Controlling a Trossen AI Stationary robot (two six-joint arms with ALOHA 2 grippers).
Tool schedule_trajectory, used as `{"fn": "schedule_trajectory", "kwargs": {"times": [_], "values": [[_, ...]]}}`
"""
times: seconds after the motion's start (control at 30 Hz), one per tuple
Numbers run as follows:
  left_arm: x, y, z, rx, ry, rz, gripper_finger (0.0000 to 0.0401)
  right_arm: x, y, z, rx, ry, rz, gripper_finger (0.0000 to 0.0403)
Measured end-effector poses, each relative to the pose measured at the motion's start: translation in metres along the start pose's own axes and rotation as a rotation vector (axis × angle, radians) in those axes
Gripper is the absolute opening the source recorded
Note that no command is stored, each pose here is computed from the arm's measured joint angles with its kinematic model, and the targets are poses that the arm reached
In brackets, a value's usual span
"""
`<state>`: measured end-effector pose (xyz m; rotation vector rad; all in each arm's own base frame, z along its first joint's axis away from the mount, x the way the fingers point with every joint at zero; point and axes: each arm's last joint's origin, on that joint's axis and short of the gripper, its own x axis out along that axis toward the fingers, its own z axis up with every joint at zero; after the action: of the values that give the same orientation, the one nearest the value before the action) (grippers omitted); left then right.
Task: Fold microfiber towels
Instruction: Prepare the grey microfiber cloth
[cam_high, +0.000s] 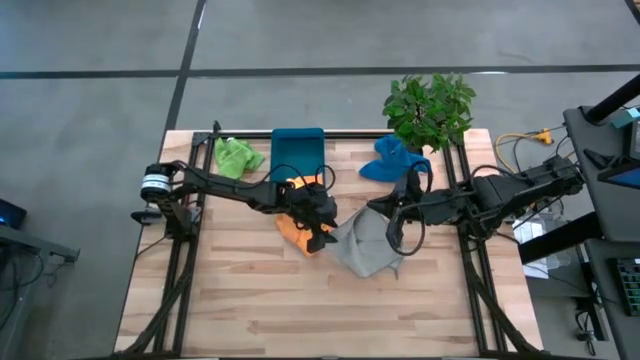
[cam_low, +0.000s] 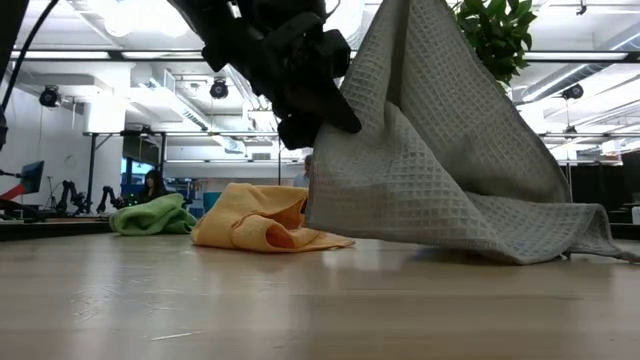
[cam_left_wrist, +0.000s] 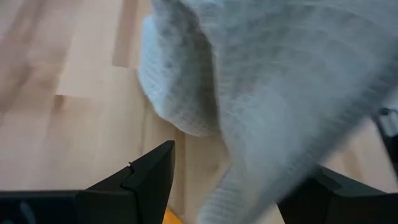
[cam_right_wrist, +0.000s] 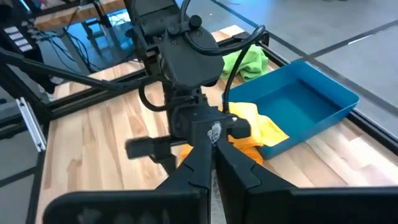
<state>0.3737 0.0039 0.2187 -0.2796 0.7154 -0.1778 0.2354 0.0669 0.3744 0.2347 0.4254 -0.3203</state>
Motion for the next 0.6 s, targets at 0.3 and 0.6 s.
{"fn": "schedule_trajectory", "kwargs": {"times": [0.3, 0.6], "values": [[0.002, 0.002, -0.014, 0.0, 0.066, -0.016, 0.0226, -0.007, -0.001, 0.009, -0.02, -0.019, -0.032, 0.0009], [0.008, 0.007, -0.035, -0.052, 0.082, -0.016, 0.0216, -0.007, -0.001, 0.008, -0.021, -0.02, -0.036, 0.0009]]}}
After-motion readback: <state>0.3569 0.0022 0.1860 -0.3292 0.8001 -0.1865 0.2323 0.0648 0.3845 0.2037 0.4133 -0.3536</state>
